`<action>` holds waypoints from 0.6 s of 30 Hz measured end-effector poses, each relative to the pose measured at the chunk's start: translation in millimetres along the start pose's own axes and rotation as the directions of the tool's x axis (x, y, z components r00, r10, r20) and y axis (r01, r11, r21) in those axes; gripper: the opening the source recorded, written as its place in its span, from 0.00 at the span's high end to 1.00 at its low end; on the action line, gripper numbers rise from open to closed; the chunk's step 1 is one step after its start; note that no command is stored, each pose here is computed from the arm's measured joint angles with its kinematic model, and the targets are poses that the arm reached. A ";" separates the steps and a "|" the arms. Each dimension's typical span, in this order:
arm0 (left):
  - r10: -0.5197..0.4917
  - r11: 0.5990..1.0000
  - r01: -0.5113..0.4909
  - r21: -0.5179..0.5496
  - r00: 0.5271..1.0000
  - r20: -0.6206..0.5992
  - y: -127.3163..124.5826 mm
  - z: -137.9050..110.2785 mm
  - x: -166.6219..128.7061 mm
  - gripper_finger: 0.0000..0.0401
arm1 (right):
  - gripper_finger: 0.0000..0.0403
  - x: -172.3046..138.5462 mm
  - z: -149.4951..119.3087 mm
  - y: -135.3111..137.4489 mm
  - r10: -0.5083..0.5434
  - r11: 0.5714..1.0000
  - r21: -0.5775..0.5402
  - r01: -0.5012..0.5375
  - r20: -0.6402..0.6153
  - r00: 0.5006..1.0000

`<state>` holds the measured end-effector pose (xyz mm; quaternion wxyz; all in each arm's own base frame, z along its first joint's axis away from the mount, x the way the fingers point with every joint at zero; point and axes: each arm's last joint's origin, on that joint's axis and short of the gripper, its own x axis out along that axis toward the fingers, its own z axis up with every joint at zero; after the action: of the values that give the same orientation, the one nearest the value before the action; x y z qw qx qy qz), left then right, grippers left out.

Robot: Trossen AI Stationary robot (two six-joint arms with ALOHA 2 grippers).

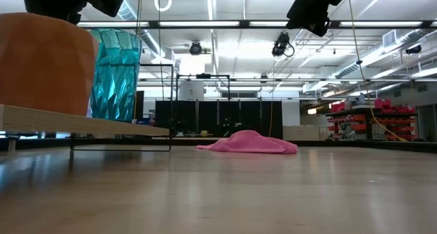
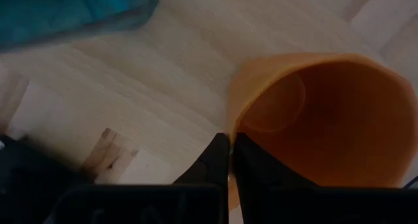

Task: Stack small to large cups/mugs on shelf
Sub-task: Put the orange cup on the shelf

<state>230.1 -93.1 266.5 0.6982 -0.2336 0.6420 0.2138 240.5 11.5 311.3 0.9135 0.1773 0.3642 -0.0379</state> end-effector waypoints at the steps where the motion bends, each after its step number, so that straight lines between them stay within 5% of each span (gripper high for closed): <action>1: 0.014 1.000 -0.014 -0.006 1.000 -0.008 1.5 -0.9 0.0 0.96 | 0.73 0.0 0.0 0.0 0.000 1.000 0.000 0.000 -0.001 1.000; 9: 0.066 0.996 -0.067 -0.052 0.997 -0.031 6.2 -3.6 0.5 0.77 | 0.73 0.0 0.0 0.0 0.000 1.000 0.000 0.000 0.000 1.000; 18: 0.047 0.997 -0.048 -0.052 0.999 -0.021 4.8 -3.3 -0.1 0.70 | 0.73 0.0 0.0 0.0 0.000 1.000 0.000 0.000 0.000 1.000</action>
<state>224.5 -91.3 266.1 0.6801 -0.2386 0.6486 0.2447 240.5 11.5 311.3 0.9135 0.1773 0.3641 -0.0379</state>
